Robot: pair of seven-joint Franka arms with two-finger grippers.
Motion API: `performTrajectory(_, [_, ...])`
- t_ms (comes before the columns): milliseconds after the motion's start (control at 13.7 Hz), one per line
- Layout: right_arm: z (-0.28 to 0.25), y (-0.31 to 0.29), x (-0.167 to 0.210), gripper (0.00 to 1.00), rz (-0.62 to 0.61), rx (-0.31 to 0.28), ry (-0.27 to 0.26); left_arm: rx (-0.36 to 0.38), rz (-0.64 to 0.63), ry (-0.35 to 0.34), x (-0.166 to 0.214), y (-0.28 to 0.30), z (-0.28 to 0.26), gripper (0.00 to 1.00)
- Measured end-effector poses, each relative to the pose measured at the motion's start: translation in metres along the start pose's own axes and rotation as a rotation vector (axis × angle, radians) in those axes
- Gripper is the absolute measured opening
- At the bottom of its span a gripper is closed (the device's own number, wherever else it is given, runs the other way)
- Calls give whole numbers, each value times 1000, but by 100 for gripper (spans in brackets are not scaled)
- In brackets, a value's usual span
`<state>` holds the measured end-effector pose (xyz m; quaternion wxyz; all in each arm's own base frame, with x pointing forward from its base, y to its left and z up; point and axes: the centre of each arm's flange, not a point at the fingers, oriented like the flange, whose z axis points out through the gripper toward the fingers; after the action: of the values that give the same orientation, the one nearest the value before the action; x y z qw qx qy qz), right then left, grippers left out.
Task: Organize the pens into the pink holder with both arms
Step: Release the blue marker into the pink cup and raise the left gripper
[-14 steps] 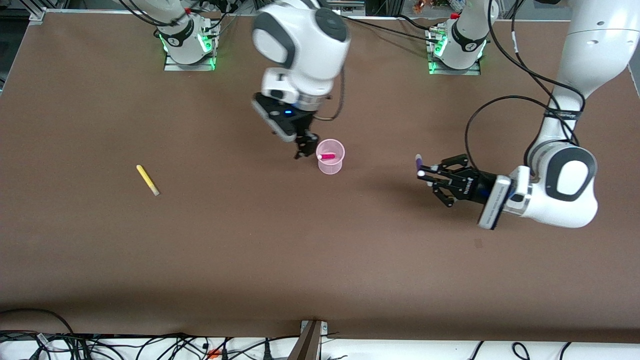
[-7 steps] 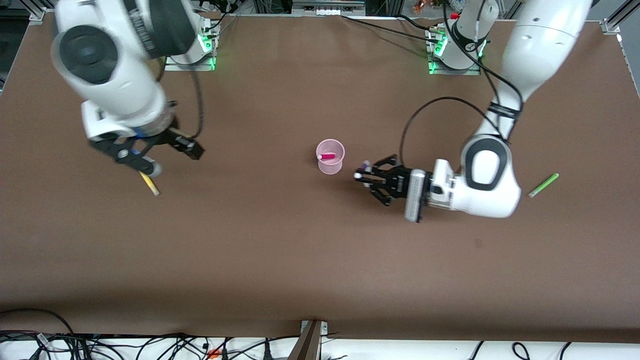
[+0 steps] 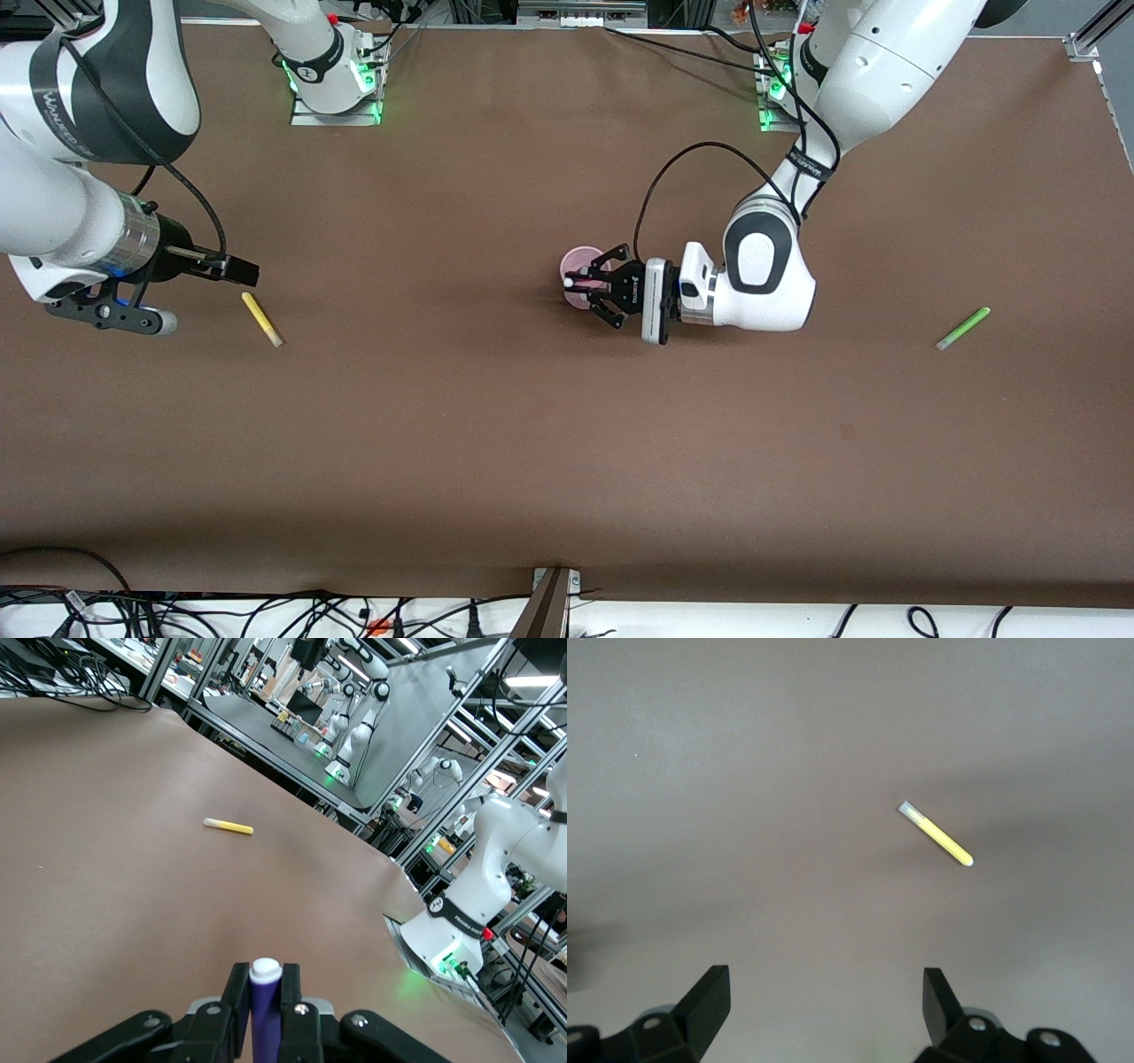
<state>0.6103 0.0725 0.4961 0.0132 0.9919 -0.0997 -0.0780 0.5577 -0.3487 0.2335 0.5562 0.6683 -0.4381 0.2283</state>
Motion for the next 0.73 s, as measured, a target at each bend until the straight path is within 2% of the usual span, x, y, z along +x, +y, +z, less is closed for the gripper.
performTrajectory(219, [15,4,-1,97,-13,13,14,-1,-8,-24,-12,12,1,18])
performTrajectory(292, [14,13,1,97,-13,20,16,-3,-4,-30,-17,14,2,25])
performTrajectory(365, [12,24,3,97,-21,33,18,-3,7,-32,-20,15,2,33])
performTrajectory(584, [0,58,6,97,-44,70,32,21,11,-15,-16,9,-13,67])
performTrajectory(730, [-14,58,0,97,-76,28,70,48,-66,7,-7,4,-32,85])
